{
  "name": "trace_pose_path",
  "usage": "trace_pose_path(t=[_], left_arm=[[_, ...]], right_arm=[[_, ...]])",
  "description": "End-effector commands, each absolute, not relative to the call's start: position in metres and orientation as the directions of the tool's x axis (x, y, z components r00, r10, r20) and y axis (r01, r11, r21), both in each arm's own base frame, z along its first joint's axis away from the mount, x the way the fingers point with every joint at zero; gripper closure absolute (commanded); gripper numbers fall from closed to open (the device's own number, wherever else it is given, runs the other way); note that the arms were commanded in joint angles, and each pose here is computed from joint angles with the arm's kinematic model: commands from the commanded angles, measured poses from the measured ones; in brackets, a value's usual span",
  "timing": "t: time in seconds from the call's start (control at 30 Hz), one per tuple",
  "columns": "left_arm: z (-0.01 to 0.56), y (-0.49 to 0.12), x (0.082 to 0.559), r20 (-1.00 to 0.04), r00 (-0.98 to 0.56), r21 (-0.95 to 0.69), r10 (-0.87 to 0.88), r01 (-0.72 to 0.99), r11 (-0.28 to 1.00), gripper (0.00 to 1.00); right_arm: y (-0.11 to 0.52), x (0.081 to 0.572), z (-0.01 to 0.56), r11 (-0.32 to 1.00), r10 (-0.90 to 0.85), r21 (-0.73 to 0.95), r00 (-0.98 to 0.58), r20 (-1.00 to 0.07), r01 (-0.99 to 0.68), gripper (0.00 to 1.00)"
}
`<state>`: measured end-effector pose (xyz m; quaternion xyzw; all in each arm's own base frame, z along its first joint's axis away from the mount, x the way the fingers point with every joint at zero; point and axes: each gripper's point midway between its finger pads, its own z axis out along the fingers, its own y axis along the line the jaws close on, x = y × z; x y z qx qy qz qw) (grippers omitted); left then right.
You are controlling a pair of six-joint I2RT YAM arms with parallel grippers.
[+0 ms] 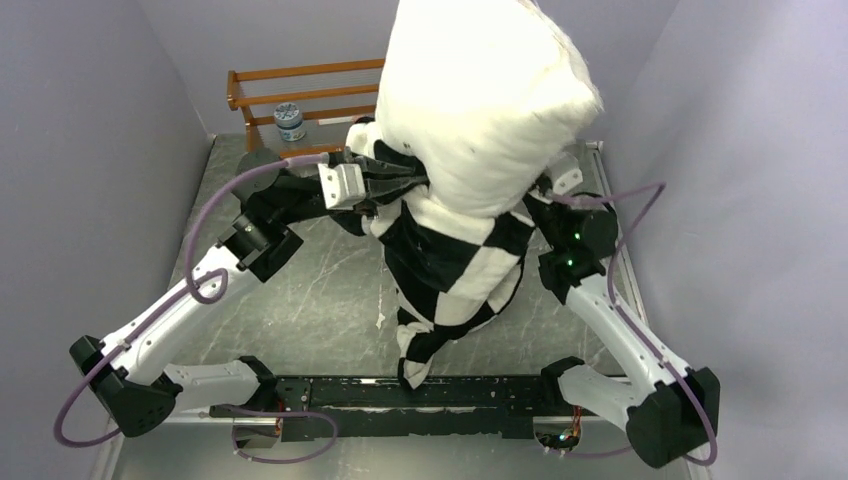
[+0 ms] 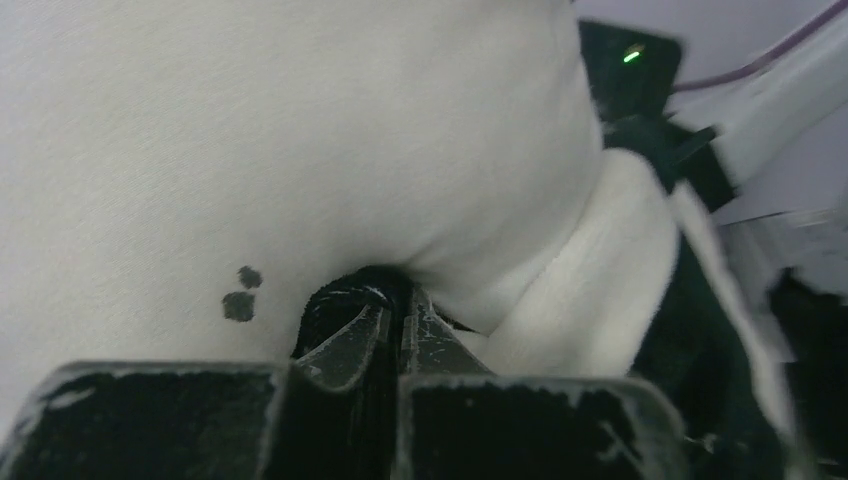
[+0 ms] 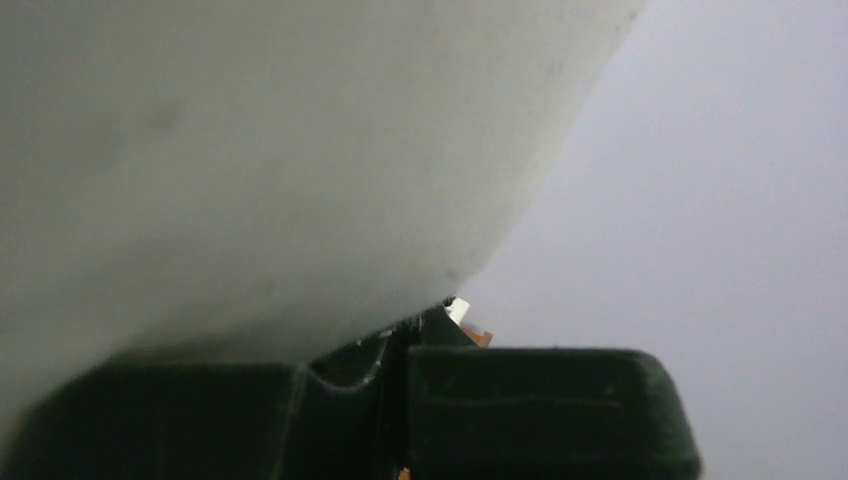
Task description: Put the pillow into the pillowcase
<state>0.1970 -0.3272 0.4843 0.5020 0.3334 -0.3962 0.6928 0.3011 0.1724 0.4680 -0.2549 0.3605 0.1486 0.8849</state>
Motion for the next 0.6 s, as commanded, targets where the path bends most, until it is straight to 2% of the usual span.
trace_pose_path(t=[0.0,0.1,0.3,0.4,0.57], left_arm=[[0.527,-0.298,0.263,-0.644,0.764,0.616,-0.034,0.544,0.57,0.95],[0.559,-0.282,0.284,-0.566,0.825,0.579,-0.007,0.404,0.709,0.95],[0.6,-0.296,0.284,-0.466,0.881,0.576,-0.087,0.377,0.725,0.95],[0.6,-0.298,0.279,-0.43,0.897,0.576,-0.107,0.364,0.732,0.95],[0.579,-0.297,0.275,-0.433,0.897,0.59,-0.092,0.359,0.723,0.95]], right_arm=[[0.162,0.284,0.538,0.857,0.03,-0.421,0.845,-0.533,-0.296,1.0],[0.16,0.293,0.545,0.871,-0.005,-0.424,0.856,-0.517,-0.251,1.0],[0.153,0.305,0.571,0.895,-0.065,-0.419,0.883,-0.464,-0.154,1.0],[0.153,0.306,0.579,0.889,-0.092,-0.44,0.893,-0.44,-0.125,1.0],[0.153,0.308,0.565,0.878,-0.125,-0.464,0.883,-0.453,-0.114,1.0]])
